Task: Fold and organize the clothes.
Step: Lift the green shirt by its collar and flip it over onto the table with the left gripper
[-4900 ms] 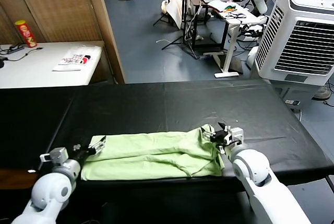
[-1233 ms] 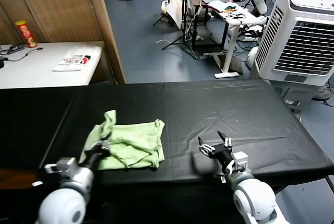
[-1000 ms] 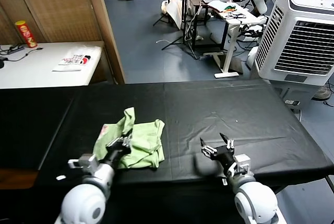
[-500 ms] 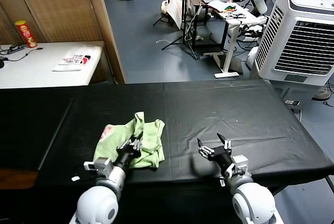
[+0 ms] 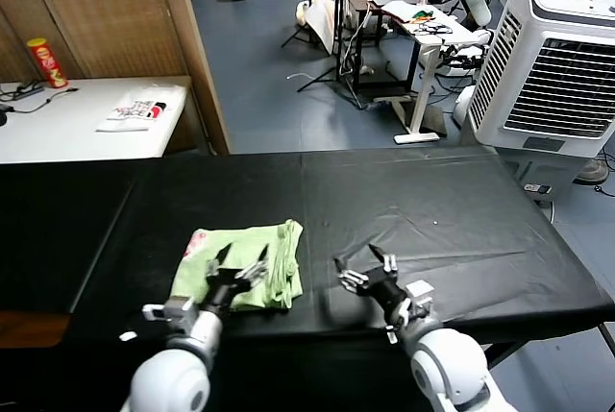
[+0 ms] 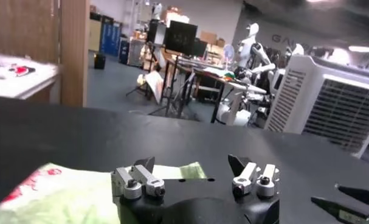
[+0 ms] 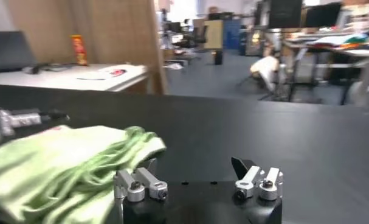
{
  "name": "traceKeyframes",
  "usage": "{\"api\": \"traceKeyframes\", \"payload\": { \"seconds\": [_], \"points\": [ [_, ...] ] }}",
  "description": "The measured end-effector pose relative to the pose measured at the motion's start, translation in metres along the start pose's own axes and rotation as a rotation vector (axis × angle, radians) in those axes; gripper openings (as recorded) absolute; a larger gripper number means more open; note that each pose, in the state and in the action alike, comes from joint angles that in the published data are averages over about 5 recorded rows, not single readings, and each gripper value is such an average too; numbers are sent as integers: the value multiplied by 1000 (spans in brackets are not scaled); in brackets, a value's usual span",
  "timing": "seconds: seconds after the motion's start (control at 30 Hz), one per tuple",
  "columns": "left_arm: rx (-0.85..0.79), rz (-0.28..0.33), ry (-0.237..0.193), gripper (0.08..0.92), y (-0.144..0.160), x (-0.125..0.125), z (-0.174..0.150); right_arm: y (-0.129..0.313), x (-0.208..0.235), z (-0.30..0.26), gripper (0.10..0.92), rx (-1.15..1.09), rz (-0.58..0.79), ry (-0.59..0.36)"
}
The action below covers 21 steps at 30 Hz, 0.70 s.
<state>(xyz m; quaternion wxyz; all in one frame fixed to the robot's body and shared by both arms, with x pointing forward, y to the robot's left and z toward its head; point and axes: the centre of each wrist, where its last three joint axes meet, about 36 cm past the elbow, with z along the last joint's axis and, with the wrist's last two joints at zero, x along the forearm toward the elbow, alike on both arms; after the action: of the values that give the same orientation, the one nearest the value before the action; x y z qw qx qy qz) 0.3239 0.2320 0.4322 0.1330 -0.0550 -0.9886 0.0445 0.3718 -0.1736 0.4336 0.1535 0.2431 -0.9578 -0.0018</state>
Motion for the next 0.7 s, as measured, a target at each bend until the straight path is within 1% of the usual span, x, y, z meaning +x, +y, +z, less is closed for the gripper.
{"api": "traceKeyframes", "payload": {
  "seconds": [0.17, 0.33, 0.5, 0.7],
  "points": [
    [-34, -87, 2, 798, 29, 5, 1, 19, -27, -5, 798, 20, -71, -1],
    [-43, -139, 5, 798, 43, 8, 4, 34, -52, -4, 798, 111, -85, 45],
    [-39, -168, 9, 798, 50, 6, 7, 35, -65, 5, 798, 239, -18, 72],
    [-24, -179, 13, 798, 54, 1, 14, 32, -65, 7, 798, 289, 82, 21]
  ]
}}
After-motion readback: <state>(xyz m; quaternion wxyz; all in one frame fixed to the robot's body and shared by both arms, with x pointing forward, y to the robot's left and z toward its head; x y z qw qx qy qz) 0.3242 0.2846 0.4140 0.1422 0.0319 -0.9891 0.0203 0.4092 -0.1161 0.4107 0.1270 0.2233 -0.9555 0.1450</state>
